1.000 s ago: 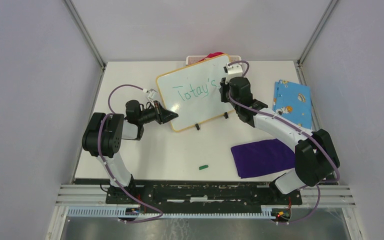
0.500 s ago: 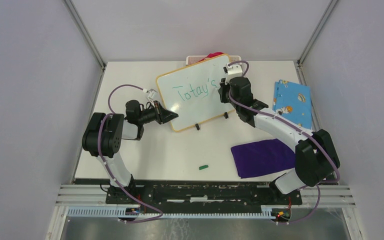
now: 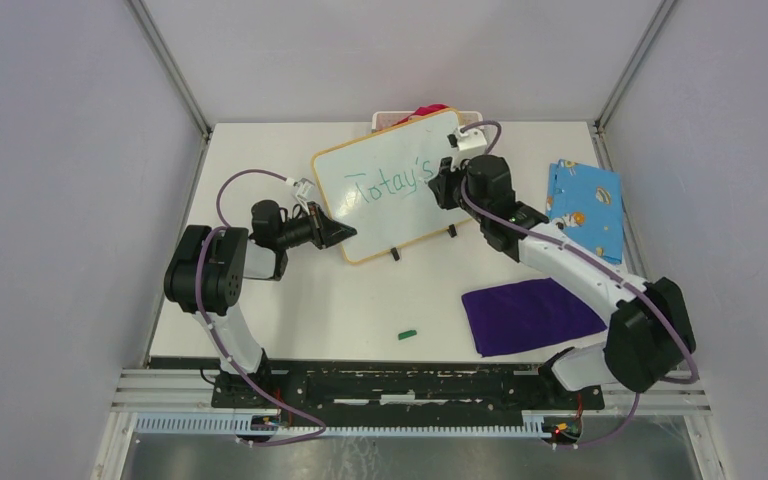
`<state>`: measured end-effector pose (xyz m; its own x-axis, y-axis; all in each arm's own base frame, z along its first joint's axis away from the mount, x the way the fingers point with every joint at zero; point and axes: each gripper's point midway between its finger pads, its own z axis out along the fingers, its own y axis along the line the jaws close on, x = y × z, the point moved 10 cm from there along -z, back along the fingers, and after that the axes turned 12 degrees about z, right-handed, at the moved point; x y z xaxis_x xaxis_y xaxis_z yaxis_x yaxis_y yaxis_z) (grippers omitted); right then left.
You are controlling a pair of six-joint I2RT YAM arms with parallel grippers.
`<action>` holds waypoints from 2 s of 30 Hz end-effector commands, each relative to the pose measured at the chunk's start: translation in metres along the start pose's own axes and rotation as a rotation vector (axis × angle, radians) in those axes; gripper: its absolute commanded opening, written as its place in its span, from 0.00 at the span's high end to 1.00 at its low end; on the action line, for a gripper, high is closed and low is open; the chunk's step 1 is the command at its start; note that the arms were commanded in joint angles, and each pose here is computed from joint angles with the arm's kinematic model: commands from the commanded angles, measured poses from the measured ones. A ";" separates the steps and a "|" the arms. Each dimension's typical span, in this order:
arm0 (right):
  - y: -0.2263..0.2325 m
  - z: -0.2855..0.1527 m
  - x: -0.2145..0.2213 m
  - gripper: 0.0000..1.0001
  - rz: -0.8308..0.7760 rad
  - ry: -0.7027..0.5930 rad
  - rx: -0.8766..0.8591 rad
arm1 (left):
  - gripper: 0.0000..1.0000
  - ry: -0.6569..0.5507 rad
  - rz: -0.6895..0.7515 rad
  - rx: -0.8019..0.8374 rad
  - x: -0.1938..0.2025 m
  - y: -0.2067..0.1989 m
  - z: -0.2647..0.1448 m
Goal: Write a sentence on the whiteboard
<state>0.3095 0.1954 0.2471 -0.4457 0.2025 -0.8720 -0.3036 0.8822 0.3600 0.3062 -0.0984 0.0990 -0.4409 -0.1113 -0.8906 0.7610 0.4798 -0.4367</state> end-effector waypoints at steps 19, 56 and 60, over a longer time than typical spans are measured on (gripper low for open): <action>0.091 -0.047 0.061 1.00 -0.331 -0.063 -0.172 | 0.75 0.003 -0.014 -0.067 0.005 0.008 0.002; 0.116 0.017 0.096 1.00 -0.378 0.052 -0.119 | 0.75 0.015 -0.015 -0.075 0.006 0.008 0.003; 0.113 0.018 0.099 1.00 -0.377 0.059 -0.105 | 0.75 0.015 -0.013 -0.074 0.006 0.008 0.004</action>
<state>0.2405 0.3138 0.1785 -0.3641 -0.2225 -0.9044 -0.5615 0.8271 0.0225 0.3060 -0.0986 0.0985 -0.4444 -0.1110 -0.8889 0.7583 0.4817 -0.4393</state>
